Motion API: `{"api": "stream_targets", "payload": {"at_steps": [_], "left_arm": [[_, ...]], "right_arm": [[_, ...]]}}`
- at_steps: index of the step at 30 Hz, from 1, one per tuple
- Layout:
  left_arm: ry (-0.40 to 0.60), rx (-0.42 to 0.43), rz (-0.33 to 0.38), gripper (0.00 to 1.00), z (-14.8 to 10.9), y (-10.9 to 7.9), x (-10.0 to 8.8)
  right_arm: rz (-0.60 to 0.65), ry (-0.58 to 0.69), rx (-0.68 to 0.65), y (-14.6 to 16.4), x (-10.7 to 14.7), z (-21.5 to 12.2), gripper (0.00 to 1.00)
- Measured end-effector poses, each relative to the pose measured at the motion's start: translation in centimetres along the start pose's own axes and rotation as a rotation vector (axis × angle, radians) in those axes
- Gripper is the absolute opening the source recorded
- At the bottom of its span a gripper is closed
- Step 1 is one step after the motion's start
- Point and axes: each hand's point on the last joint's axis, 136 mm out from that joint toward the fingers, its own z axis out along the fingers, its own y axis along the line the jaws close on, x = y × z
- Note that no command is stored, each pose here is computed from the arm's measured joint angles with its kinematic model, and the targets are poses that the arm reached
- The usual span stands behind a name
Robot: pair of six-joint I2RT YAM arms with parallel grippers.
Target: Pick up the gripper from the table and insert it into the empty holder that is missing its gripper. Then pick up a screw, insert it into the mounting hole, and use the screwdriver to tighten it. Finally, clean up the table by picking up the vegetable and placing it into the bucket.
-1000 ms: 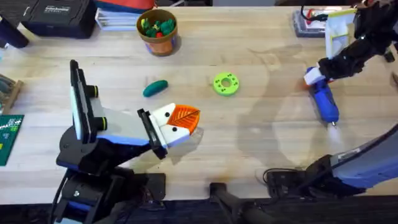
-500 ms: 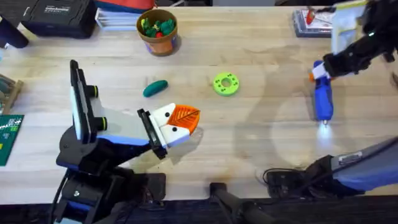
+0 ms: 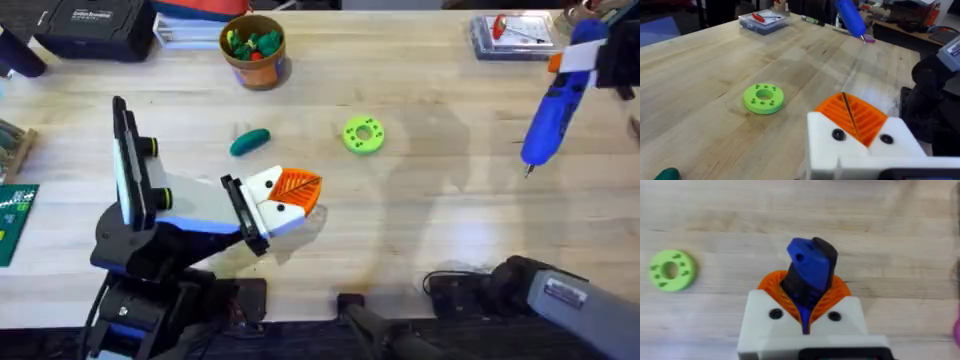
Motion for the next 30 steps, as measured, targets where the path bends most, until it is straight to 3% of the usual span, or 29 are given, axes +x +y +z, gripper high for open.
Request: {"api": "stream_targets", "payload": {"at_steps": [7, 12, 18, 30], "left_arm": [[0.0, 0.0, 0.0, 0.004, 0.0, 0.0, 0.0], [0.0, 0.0, 0.0, 0.004, 0.0, 0.0, 0.0], [0.0, 0.0, 0.0, 0.004, 0.0, 0.0, 0.0], [0.0, 0.0, 0.0, 0.004, 0.0, 0.0, 0.0]], "right_arm": [[0.039, -0.206, -0.129, 5.2, 0.8, -3.8, 0.027], [-0.009, -0.471, -0.273, 10.4, -1.4, -6.9, 0.026], [-0.116, -0.753, -0.555, 18.0, -3.1, -12.1, 0.026], [-0.311, -0.913, -1.093, 31.5, -1.8, -18.7, 0.026]]}}
